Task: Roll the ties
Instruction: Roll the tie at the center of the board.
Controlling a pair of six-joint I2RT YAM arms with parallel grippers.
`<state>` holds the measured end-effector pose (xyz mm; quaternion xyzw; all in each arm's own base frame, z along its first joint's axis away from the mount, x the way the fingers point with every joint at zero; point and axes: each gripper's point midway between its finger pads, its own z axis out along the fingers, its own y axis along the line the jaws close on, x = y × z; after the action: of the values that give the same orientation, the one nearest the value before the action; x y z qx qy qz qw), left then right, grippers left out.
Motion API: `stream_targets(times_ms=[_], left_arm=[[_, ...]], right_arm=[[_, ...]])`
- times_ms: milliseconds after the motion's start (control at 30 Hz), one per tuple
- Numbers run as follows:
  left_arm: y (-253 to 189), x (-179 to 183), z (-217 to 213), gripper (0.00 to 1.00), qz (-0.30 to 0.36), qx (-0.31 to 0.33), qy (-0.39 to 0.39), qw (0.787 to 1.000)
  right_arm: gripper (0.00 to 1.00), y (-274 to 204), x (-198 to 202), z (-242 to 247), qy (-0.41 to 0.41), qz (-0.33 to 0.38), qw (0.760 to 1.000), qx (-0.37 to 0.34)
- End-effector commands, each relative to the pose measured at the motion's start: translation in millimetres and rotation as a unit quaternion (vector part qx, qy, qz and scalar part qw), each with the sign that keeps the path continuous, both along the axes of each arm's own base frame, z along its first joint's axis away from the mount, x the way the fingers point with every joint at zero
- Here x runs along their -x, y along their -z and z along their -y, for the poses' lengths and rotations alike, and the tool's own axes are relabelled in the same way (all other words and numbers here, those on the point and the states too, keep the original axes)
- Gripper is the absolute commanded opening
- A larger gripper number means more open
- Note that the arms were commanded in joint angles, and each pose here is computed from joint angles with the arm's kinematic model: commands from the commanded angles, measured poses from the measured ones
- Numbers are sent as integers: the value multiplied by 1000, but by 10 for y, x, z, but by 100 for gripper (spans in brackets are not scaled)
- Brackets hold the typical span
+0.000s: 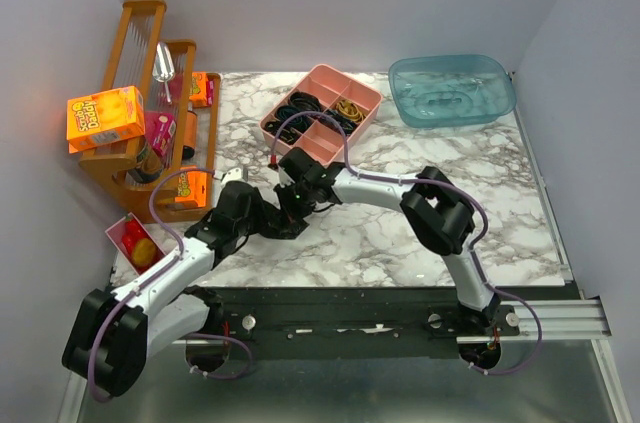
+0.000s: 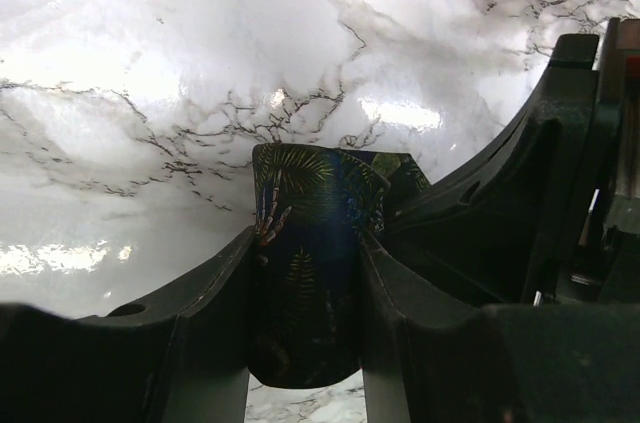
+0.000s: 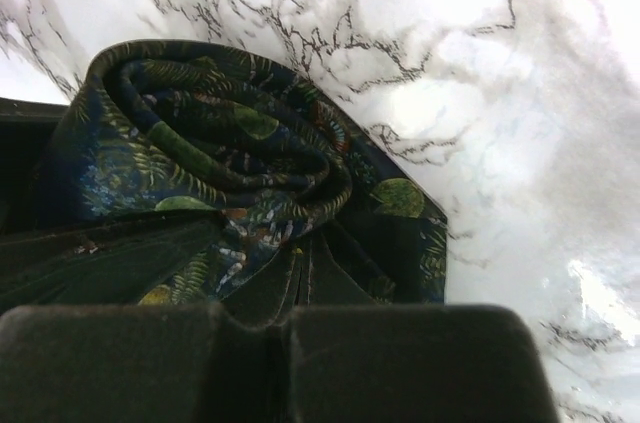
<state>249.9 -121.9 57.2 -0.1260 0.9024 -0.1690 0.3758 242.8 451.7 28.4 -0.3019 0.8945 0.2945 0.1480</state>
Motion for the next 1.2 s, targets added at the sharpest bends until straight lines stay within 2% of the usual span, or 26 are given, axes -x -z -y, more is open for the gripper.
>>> stream_targets(times_ms=[0, 300, 700, 1167], left_arm=[[-57, -61, -175, 48, 5, -54, -36, 998], [-108, -76, -281, 48, -1, -107, -41, 993], [-73, -17, -265, 49, -20, -173, -37, 984], [-94, 42, -133, 49, -38, -266, -41, 962]], right_arm=[[2, -335, 5, 91, 0, 16, 1000, -15], [2, -615, -177, 336, 31, 38, 998, -32], [2, -473, -459, 885, 92, 30, 995, -15], [2, -398, -538, 1204, 121, 29, 992, -1]])
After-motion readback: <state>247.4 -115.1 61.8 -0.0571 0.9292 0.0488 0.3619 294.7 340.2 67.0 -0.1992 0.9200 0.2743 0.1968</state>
